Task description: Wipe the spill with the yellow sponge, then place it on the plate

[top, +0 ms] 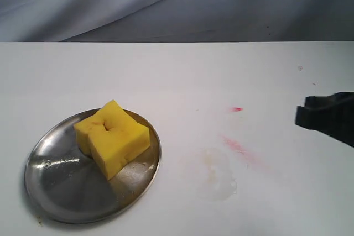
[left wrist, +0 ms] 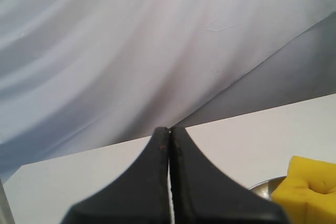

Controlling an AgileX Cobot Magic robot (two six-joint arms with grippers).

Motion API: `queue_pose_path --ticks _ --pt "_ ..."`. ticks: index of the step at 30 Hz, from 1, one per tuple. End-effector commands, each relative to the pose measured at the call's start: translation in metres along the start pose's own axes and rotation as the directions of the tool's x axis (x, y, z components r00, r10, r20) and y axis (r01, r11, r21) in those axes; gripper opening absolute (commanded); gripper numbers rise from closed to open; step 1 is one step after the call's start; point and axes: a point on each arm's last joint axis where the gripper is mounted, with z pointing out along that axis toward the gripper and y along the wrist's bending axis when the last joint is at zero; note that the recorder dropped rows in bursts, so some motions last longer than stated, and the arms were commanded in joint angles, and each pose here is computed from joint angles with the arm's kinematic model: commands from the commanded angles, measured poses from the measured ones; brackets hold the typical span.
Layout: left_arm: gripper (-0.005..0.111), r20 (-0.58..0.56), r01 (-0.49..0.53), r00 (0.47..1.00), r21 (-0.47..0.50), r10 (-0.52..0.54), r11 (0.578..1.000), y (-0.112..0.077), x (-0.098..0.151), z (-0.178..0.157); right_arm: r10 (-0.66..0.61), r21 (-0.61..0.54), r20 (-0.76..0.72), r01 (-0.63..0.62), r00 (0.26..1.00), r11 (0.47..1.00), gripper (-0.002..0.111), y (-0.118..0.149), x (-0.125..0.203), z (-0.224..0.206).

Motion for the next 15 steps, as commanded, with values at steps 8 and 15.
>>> queue_pose_path --ticks 8,15 --pt "0.000 0.011 0.016 1.000 -0.006 -0.016 1.000 0.001 -0.002 0.000 -0.016 0.185 0.319 -0.046 0.947 0.982 0.000 -0.058 0.064 -0.054" --pt "0.000 0.011 0.016 1.000 -0.006 -0.016 1.000 0.001 -0.002 0.000 -0.096 0.186 0.438 0.014 0.894 0.982 0.000 -0.059 0.097 -0.070"
